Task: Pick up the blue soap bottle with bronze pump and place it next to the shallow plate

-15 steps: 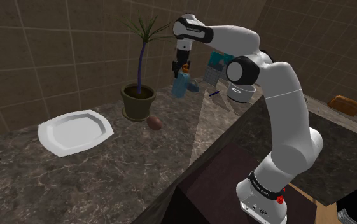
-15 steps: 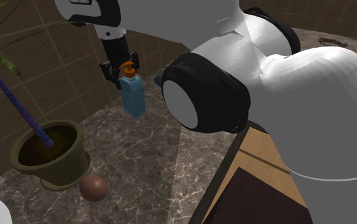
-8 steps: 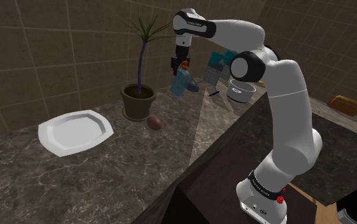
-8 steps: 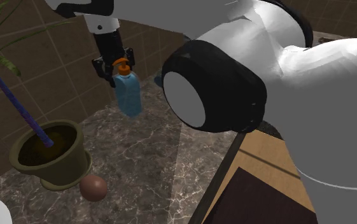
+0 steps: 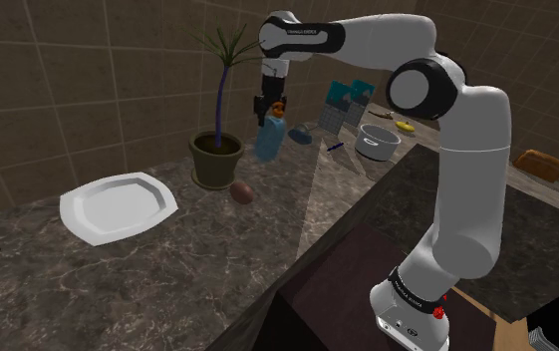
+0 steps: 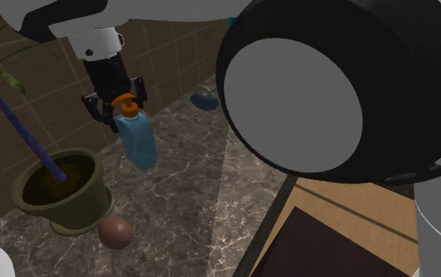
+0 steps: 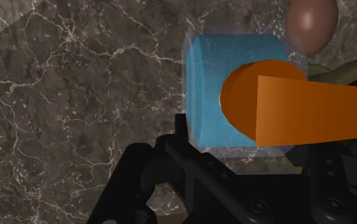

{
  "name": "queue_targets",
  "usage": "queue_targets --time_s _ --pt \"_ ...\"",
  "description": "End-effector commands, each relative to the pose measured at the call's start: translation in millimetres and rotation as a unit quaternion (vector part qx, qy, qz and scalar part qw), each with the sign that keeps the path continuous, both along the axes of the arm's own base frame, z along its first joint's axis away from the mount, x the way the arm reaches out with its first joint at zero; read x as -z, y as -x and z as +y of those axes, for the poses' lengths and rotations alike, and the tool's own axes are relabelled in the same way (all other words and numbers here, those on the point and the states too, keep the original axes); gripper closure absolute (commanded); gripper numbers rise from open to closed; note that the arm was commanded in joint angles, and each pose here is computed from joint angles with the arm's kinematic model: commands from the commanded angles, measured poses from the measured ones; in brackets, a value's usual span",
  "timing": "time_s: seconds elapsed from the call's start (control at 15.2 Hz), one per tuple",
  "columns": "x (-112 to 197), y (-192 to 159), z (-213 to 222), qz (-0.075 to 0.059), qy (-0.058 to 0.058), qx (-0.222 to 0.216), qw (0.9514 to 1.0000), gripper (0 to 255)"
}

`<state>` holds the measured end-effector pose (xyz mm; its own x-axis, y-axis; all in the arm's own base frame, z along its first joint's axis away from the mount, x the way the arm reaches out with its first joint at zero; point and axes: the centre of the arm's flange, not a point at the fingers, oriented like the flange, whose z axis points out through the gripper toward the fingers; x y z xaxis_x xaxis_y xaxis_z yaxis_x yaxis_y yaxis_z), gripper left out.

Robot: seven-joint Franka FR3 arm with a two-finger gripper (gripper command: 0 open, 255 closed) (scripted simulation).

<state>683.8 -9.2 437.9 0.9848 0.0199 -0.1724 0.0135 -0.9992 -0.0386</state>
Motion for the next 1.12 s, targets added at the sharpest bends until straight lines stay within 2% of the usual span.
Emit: queue_targets --time_s 0.0,1.06 --pt "-3.3 12.7 23.4 0.0 0.0 0.0 1.0 255" --pt "-3.5 91.7 219.2 0.0 0.0 0.0 1.0 255"
